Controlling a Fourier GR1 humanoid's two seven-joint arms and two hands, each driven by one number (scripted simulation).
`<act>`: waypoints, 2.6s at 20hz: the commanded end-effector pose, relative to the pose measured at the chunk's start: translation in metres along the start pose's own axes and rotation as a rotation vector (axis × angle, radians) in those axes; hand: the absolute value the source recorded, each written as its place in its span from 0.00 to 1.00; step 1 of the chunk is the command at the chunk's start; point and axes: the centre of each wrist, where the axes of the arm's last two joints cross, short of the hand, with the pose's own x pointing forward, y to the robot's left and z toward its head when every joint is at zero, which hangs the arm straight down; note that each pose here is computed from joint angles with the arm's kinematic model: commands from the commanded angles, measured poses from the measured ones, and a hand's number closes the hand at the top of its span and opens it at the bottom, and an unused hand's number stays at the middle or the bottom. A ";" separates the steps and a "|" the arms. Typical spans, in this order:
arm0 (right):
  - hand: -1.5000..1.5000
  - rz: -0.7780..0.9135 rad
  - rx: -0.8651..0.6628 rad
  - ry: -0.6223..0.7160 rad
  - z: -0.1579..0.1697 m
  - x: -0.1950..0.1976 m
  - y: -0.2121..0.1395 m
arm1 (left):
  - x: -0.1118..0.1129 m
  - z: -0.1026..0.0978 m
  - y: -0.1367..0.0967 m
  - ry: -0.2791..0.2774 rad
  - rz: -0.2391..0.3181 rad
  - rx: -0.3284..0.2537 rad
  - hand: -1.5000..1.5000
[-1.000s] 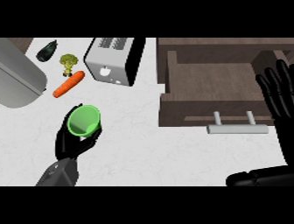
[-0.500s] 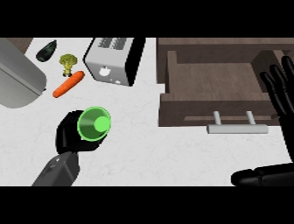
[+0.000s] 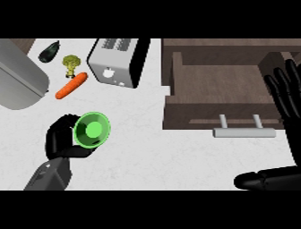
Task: Pick up the cup, place it into the drawer and close the drawer
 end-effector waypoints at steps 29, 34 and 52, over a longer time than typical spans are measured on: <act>0.00 0.012 -0.021 -0.008 0.013 0.000 -0.026 | 0.202 -0.144 -0.197 -0.174 0.111 -0.332 1.00; 0.00 0.009 -0.002 0.019 0.002 -0.002 -0.006 | 0.196 -0.157 -0.239 -0.160 0.048 -0.375 1.00; 0.00 0.004 -0.013 -0.006 -0.018 -0.009 -0.011 | 0.187 -0.187 -0.327 -0.037 -0.060 -0.378 1.00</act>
